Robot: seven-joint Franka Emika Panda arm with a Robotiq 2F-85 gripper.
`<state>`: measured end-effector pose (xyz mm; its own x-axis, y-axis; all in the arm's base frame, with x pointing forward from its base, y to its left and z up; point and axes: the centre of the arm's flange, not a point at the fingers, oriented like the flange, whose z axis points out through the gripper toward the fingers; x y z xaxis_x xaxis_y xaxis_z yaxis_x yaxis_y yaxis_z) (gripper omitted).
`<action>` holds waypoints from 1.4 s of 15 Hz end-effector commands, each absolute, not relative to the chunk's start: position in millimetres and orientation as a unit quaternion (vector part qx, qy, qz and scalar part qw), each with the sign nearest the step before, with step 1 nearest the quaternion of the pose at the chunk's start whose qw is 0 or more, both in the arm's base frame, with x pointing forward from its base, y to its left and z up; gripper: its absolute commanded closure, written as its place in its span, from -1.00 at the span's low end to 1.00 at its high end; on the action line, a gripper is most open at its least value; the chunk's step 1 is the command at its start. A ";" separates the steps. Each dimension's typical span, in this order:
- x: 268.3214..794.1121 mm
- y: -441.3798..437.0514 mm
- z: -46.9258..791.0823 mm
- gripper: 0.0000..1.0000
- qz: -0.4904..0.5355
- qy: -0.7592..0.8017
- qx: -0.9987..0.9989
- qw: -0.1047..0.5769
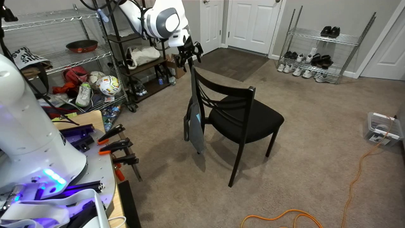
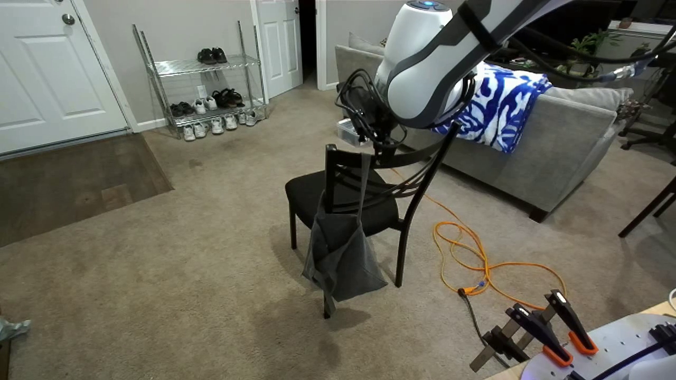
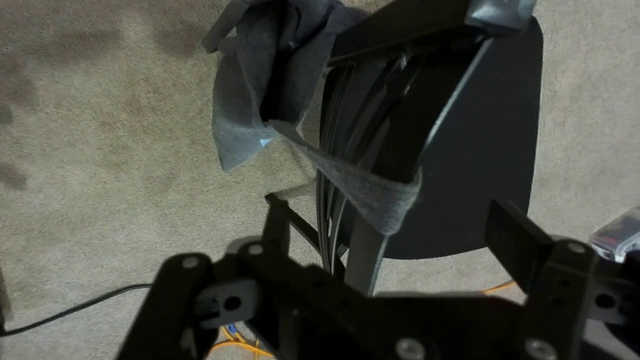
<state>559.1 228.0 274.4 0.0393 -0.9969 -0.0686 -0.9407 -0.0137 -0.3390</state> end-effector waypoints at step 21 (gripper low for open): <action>448.6 328.8 276.3 -1.00 -0.068 0.576 -0.790 0.197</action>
<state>448.2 327.6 284.1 0.3032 -0.9434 -0.1343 -0.8833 -0.2253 -0.4111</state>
